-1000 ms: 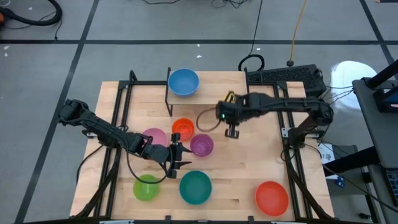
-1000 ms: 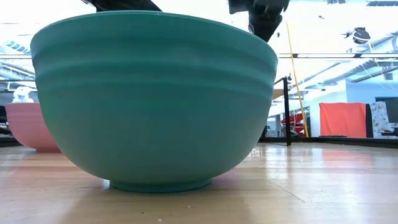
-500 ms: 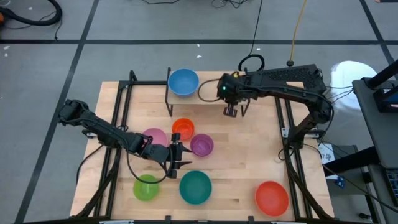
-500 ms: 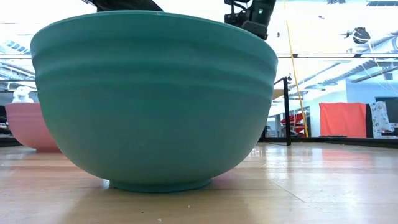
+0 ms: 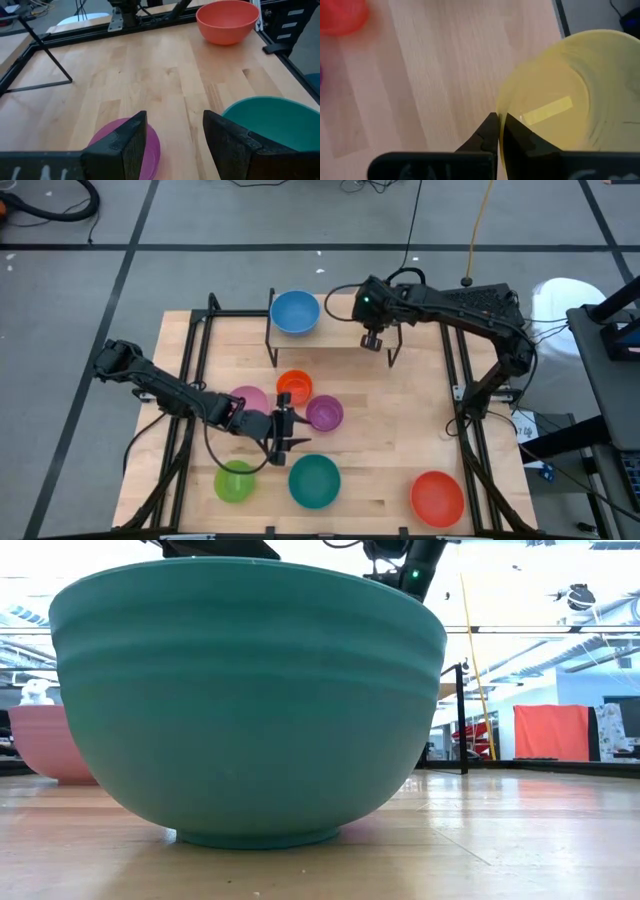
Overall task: Place and stack bowls onto a shelf
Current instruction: Put the yellow bowl on the shelf
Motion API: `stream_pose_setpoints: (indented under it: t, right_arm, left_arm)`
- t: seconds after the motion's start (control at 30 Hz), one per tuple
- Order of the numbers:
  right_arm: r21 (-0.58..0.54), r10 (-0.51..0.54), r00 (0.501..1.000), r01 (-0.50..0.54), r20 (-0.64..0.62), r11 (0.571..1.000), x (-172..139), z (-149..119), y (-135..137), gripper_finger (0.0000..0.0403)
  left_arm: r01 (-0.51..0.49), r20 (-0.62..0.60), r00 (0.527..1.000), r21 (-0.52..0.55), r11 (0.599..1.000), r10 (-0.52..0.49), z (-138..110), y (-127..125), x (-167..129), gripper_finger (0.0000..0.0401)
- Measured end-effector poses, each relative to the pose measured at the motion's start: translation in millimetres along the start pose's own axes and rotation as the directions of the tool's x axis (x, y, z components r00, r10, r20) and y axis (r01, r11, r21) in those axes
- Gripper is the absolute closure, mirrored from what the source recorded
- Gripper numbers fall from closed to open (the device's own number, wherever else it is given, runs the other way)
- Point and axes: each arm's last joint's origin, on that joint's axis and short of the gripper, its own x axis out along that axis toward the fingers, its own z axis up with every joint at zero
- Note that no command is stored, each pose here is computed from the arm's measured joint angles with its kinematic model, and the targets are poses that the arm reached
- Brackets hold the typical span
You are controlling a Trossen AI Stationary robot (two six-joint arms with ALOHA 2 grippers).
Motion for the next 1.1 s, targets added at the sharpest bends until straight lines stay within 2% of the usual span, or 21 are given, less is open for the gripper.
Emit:
stream_pose_setpoints:
  t: [0.33,1.1]
  right_arm:
    - [-0.016,0.017,0.999,-0.017,-0.044,1.000,27.4,5.9,3.4,0.0403]
    - [-0.016,0.029,0.997,-0.030,-0.072,0.999,32.8,0.1,4.4,0.0402]
  left_arm:
    - [-0.003,0.005,1.000,-0.015,1.000,0.003,0.5,1.0,0.3,0.0201]
    - [-0.002,0.003,1.000,-0.012,1.000,0.002,0.4,0.8,0.2,0.0201]
